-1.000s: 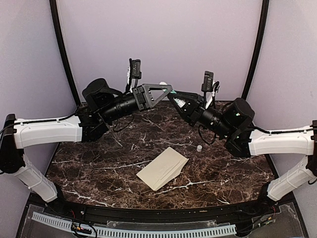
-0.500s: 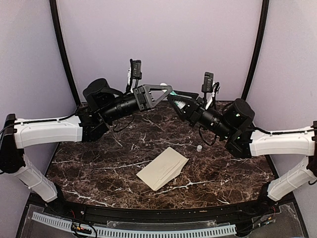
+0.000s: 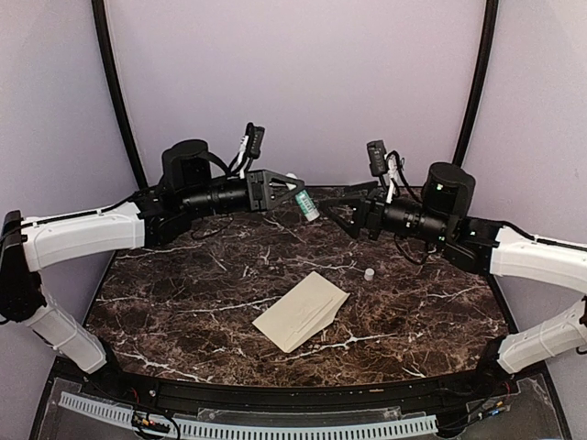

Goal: Place the letter into the envelope and seal it
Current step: Paint the envelope at the center of the board.

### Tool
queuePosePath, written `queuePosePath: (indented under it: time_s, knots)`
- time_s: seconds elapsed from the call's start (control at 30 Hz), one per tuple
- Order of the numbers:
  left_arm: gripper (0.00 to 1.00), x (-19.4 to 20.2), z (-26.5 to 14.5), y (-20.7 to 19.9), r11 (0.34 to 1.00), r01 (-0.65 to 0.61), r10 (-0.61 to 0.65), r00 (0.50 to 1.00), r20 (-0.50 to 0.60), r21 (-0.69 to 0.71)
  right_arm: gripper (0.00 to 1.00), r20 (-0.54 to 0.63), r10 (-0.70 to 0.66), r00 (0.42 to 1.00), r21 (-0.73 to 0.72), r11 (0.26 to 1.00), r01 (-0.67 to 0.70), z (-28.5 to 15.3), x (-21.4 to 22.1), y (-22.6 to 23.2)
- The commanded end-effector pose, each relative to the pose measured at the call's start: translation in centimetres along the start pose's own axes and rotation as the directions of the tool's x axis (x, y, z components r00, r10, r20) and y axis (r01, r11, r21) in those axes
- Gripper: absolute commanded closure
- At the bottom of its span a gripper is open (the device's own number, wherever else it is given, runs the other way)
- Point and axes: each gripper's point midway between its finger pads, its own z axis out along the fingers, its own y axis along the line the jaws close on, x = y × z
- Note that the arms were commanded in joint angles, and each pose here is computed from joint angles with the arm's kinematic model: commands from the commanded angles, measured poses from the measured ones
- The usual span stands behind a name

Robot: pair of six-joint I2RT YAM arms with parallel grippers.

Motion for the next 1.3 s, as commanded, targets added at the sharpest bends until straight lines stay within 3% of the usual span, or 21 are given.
queuePosePath:
  time_s: [0.0, 0.17, 0.7, 0.87, 0.9, 0.97, 1.0, 1.07, 1.17, 1.27]
  knots:
    - [1.0, 1.8, 0.1, -1.6, 0.996, -0.052, 0.062, 0.988, -0.141, 0.073, 0.24, -0.198, 0.015, 0.98, -0.058, 0.998, -0.027, 0.2, 3.5, 0.4]
    - [1.0, 3.4, 0.2, -1.6, 0.994, -0.03, 0.052, 0.979, -0.198, 0.109, 0.36, -0.26, 0.036, 0.965, -0.105, 0.992, -0.065, 1.3, 4.8, 0.7]
    - [1.0, 5.6, 1.1, -1.5, 0.992, -0.023, 0.056, 0.962, -0.266, 0.126, 0.67, -0.262, 0.082, 0.962, -0.188, 0.973, -0.134, 3.0, 5.2, 1.5]
    - [1.0, 5.7, 1.3, -1.2, 0.993, -0.019, 0.049, 0.963, -0.265, 0.117, 0.86, -0.27, 0.107, 0.957, -0.135, 0.98, -0.148, 3.2, 5.8, 0.5]
    - [0.97, 5.7, 1.3, -1.2, 0.993, -0.019, 0.049, 0.963, -0.265, 0.115, 0.89, -0.267, 0.118, 0.956, -0.106, 0.983, -0.151, 3.2, 5.9, 0.1]
    - [0.76, 5.9, 1.3, -0.9, 0.995, -0.021, 0.048, 0.962, -0.268, 0.103, 0.92, -0.263, 0.137, 0.955, -0.031, 0.988, -0.15, 3.0, 6.0, -1.2]
    - [0.57, 6.0, 1.3, -0.6, 0.996, -0.025, 0.047, 0.962, -0.27, 0.086, 0.92, -0.262, 0.149, 0.953, 0.005, 0.988, -0.153, 2.9, 6.0, -1.9]
    - [0.41, 6.0, 0.8, -0.1, 0.998, -0.036, 0.048, 0.963, -0.264, 0.049, 0.92, -0.274, 0.177, 0.945, 0.074, 0.984, -0.163, 2.4, 6.6, -3.3]
    - [0.32, 6.5, 0.0, 1.3, 0.999, -0.049, 0.041, 0.963, -0.265, -0.024, 0.92, -0.305, 0.238, 0.922, 0.189, 0.964, -0.187, 1.3, 8.3, -5.8]
    - [0.3, 6.9, -1.8, 3.0, 0.993, -0.053, 0.024, 0.963, -0.268, -0.103, 0.92, -0.337, 0.307, 0.89, 0.302, 0.931, -0.206, -0.2, 10.7, -8.4]
